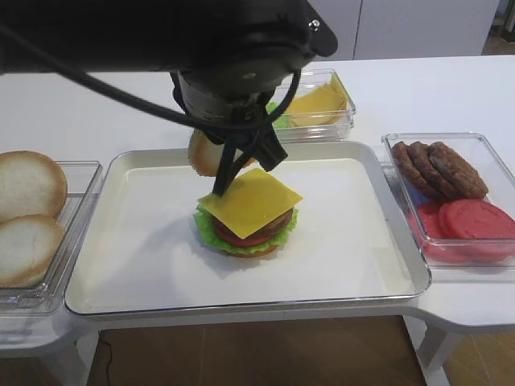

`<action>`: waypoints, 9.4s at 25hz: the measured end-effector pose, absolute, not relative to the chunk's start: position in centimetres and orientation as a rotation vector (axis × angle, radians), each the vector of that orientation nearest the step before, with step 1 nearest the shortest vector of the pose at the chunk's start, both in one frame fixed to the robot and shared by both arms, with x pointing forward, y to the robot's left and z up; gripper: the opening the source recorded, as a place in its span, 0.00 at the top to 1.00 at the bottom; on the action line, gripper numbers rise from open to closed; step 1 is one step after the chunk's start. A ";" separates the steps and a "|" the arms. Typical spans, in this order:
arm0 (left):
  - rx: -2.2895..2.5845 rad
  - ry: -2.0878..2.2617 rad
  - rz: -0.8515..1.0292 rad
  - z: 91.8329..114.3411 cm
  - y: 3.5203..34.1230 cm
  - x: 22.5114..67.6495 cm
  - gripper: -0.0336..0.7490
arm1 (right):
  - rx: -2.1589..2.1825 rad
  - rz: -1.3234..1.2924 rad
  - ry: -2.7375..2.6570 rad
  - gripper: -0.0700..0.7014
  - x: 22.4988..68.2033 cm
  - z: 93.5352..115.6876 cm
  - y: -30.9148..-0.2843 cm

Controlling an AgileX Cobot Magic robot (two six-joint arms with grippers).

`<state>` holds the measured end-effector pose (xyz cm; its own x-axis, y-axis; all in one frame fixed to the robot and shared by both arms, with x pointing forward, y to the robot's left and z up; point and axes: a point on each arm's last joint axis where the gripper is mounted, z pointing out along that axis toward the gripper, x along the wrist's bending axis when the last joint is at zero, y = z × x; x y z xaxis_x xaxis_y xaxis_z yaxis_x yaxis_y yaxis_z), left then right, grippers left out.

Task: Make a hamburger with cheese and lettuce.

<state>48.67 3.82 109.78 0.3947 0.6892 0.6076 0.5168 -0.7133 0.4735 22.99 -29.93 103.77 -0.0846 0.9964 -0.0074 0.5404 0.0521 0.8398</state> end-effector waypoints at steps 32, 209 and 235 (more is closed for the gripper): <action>2.474 1.120 1.221 107.7 2.8 48.9 0.85 | 1.556 0.918 1.697 0.87 23.0 103.8 -29.9; 2.347 1.560 0.731 108.6 8.8 55.8 0.54 | 1.553 0.918 1.698 0.87 23.0 103.8 -29.9; 2.403 1.538 0.609 103.7 8.1 58.8 0.54 | 1.553 0.918 1.698 0.87 23.0 103.8 -29.9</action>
